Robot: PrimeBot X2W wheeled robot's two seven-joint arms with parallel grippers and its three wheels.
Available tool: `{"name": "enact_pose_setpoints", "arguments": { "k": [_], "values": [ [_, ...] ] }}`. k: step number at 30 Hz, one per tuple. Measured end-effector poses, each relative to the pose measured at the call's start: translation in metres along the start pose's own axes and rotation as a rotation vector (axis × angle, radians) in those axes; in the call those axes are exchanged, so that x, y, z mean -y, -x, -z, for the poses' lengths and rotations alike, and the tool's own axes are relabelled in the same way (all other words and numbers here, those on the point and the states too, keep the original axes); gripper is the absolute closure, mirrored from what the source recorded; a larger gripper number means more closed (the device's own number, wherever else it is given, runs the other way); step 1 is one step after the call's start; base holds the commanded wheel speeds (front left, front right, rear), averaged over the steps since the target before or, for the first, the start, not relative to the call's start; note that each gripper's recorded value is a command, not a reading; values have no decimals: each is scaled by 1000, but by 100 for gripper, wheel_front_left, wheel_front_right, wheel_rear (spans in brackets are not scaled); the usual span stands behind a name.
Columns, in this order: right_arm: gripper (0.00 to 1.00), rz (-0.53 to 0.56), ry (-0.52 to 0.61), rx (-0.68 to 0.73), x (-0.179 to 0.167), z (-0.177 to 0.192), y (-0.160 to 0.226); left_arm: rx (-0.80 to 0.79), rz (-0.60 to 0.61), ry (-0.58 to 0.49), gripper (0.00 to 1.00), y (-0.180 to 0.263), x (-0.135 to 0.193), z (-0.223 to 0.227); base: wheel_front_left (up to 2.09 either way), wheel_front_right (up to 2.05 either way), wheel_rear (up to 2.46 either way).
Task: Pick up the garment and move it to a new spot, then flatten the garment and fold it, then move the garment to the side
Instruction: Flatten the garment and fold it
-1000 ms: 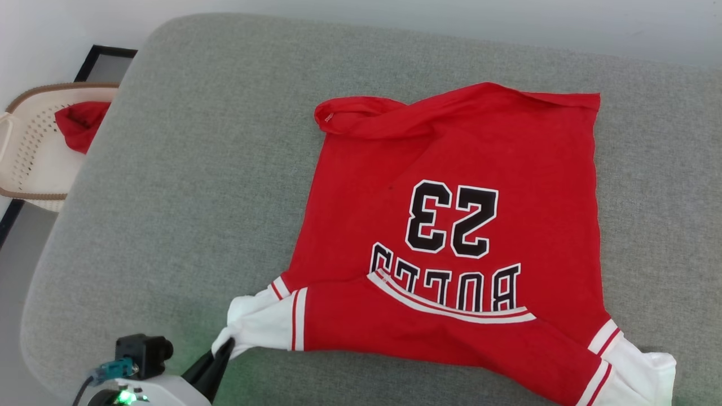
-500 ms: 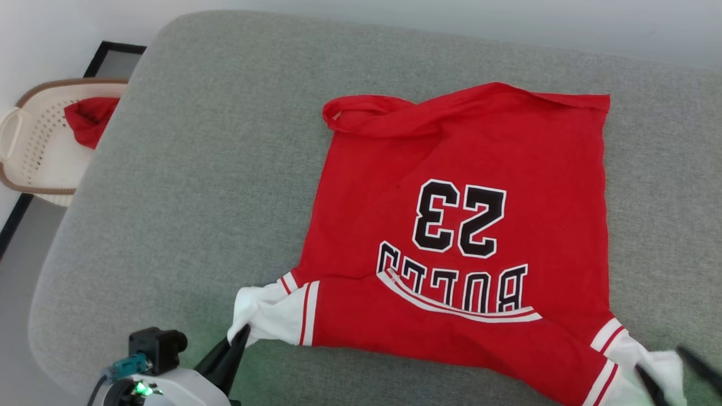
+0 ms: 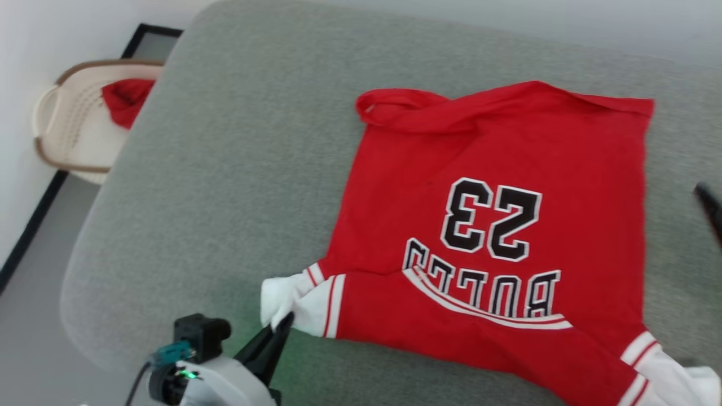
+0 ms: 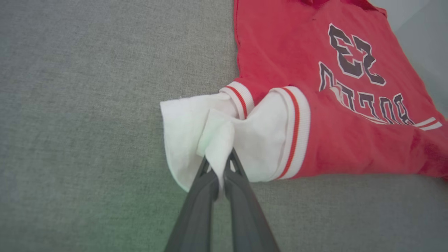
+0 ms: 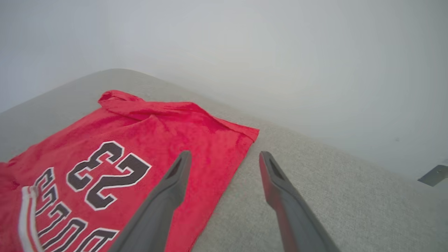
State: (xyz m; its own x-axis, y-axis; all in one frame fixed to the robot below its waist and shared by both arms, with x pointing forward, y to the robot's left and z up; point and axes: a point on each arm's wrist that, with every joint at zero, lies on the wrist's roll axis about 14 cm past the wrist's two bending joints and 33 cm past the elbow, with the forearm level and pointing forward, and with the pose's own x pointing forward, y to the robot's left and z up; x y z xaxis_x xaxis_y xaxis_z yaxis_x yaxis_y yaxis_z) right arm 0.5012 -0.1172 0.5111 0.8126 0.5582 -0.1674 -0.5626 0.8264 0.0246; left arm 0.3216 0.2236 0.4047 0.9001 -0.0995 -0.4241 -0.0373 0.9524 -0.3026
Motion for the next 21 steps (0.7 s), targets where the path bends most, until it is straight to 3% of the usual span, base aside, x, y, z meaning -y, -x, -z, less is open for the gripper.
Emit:
{"name": "enact_pose_setpoints", "arguments": {
  "k": [7,21],
  "values": [
    [0,-2,4,-86,15,2,-54,18,-2,13,100,-1,3,-2,0,0,0],
    [0,5,-60,-508,30,75,-123,-15,-42,56,100,-4,-3,17,0,0,0]
  ]
}}
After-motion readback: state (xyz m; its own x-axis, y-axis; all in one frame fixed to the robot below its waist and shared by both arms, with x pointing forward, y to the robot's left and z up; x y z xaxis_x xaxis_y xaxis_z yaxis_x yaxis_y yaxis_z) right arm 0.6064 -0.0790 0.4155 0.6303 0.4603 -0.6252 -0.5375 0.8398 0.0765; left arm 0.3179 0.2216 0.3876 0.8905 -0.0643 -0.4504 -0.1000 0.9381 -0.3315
